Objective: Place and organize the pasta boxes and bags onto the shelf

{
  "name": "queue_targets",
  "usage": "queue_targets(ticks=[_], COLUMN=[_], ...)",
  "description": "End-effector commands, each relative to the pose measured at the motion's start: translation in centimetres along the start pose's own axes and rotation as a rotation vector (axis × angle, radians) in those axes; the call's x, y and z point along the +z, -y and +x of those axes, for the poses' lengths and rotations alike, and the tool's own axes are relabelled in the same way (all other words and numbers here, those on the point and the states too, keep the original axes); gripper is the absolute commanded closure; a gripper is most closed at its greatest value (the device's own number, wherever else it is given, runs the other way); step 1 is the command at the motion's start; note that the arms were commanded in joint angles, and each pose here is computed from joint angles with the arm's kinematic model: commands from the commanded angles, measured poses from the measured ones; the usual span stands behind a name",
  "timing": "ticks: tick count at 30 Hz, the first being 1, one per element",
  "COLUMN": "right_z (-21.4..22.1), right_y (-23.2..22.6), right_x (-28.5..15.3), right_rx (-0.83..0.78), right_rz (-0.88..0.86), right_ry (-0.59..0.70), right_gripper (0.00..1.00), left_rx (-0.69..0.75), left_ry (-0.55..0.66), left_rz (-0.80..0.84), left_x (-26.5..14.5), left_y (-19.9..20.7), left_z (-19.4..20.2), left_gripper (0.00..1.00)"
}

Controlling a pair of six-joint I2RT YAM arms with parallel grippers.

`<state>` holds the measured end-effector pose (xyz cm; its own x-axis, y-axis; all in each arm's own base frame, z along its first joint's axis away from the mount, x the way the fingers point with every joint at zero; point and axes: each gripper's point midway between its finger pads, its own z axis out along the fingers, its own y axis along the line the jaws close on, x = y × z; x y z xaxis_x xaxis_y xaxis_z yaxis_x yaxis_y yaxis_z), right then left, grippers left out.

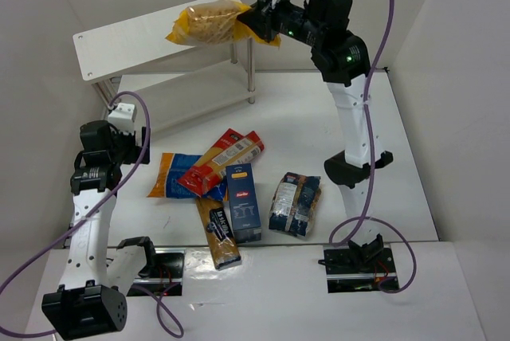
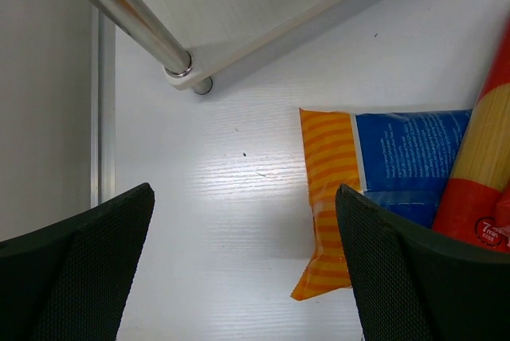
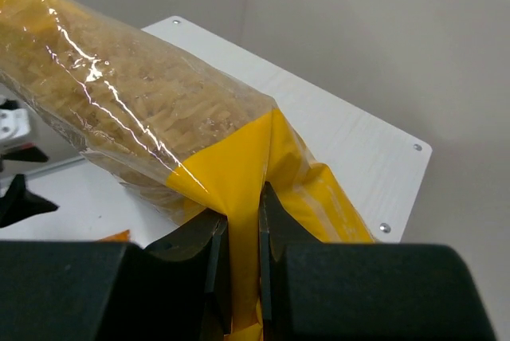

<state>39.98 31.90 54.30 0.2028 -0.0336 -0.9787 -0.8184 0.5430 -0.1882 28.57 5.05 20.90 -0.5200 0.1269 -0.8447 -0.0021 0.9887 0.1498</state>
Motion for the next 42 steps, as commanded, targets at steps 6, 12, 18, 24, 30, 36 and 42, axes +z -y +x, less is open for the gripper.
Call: queue_targets(ticks=[6, 12, 18, 24, 30, 36, 42], right_z=[-4.4, -4.2, -3.8, -2.7, 0.5, 1.7, 1.9], right_y=[4.6, 4.9, 5.7, 6.6, 8.3, 9.3, 8.5], right_x=[1.6, 2.9, 3.8, 4.6, 6.3, 7.2, 8.2], right_rx=[-0.155, -0.196, -0.210, -0.208, -0.207, -0.182, -0.194], right_rz=[0.238, 0.327, 0.394, 0.478, 0.578, 0.661, 0.660], right_ry=[0.203, 0.211, 0.224, 0.213, 0.178, 0.212, 0.232], right_gripper=[1.00, 1.00, 1.00, 1.00, 1.00, 1.00, 1.00], left_rx=[-0.002, -0.007, -0.011, -0.013, -0.013, -0.017, -0.018], left_ry=[0.030, 0.030, 0.029, 0.011, 0.011, -0.020, -0.032], left_rz=[-0.005, -0.004, -0.012, -0.008, -0.008, -0.009, -0.016], left_x=[0.1, 0.1, 0.1, 0.3, 0.3, 0.9, 1.0], left_y=[-0.4, -0.5, -0.8, -0.7, -0.7, -0.7, -0.8], left_z=[-0.7, -0.7, -0.6, -0.2, -0.2, 0.6, 0.9], left_gripper=[0.00, 0.00, 0.00, 0.00, 0.00, 0.00, 0.00])
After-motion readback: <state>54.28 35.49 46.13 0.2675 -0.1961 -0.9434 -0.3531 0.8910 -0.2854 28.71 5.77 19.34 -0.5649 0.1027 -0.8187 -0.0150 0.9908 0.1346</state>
